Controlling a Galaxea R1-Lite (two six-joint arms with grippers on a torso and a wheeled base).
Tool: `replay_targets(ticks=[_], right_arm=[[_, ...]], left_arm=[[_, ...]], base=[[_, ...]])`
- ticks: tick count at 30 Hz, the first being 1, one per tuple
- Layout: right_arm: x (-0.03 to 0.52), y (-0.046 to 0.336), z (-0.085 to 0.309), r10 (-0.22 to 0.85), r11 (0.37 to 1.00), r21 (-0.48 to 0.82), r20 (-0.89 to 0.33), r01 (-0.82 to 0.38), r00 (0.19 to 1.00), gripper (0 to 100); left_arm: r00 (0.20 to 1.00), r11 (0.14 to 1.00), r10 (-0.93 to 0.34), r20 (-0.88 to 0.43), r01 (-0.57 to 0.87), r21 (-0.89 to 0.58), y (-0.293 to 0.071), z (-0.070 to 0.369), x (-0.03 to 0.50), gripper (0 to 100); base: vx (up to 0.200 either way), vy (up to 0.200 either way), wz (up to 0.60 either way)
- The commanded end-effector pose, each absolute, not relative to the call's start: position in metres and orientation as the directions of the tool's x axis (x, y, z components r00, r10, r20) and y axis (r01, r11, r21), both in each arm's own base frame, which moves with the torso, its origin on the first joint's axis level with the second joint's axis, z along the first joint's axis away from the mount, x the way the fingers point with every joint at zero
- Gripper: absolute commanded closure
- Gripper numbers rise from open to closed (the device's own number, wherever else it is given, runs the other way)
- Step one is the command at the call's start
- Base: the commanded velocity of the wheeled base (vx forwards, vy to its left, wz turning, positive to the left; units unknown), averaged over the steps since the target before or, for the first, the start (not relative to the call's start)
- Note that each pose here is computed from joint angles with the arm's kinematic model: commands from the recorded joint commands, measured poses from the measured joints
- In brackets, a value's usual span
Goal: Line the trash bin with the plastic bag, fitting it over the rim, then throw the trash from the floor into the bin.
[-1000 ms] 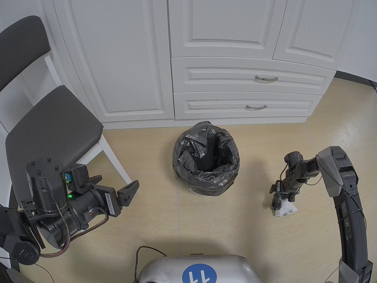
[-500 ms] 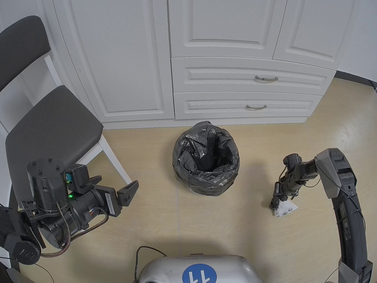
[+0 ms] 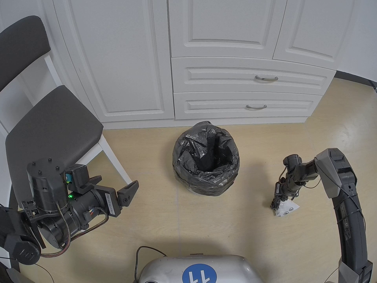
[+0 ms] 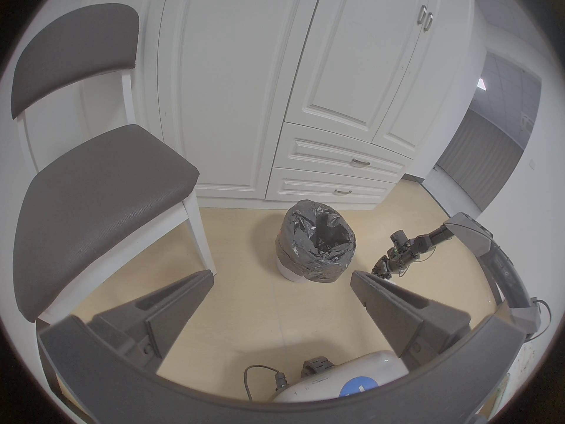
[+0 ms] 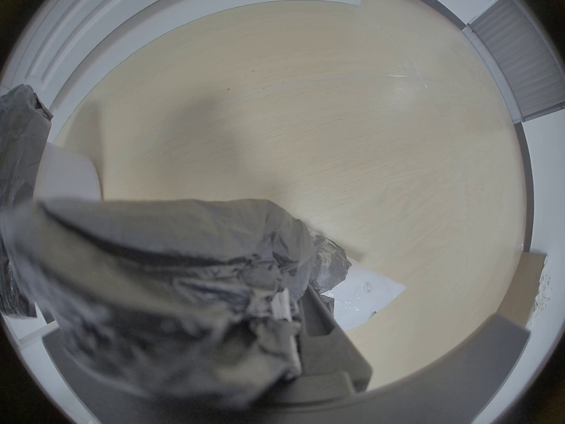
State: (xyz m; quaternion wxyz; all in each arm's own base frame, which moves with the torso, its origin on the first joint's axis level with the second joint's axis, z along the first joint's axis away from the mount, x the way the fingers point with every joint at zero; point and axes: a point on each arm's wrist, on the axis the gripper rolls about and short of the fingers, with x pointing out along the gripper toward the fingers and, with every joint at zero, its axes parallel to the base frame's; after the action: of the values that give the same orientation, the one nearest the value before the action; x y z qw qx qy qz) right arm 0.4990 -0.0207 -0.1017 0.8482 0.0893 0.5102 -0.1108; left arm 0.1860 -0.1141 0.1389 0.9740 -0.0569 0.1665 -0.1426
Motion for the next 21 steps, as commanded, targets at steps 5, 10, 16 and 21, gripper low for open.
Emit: replay_targets(ticks=[5,10,16,21], right_arm=[[0.488,-0.012,-0.042,-0.124,0.974,0.015,-0.794,0.224,0.595,100],[0.458,-0.003,0.031,-0.21,0.975,-0.105,-0.72,0.196,0.662,100],[0.402,0.006,0.126,-0.232,0.973,-0.136,-0.502,0.189,0.833,100],[0.336,0.022,0.194,-0.177,0.983,-0.102,-0.256,0.155,0.95,100]], left_arm=[[0.916,0.95,-0.299,-0.269,0.26,-0.17,-0.111,0.148,0.182,0],[0.927,0.949,-0.298,-0.228,0.26,-0.18,-0.107,0.157,0.178,0],[0.937,0.952,-0.282,-0.207,0.246,-0.182,-0.101,0.162,0.178,0],[0.943,0.952,-0.277,-0.186,0.242,-0.187,-0.099,0.167,0.177,0]], base=[[0.0,0.0,0.0],[0.0,0.0,0.0],[0.0,0.0,0.0],[0.0,0.0,0.0]])
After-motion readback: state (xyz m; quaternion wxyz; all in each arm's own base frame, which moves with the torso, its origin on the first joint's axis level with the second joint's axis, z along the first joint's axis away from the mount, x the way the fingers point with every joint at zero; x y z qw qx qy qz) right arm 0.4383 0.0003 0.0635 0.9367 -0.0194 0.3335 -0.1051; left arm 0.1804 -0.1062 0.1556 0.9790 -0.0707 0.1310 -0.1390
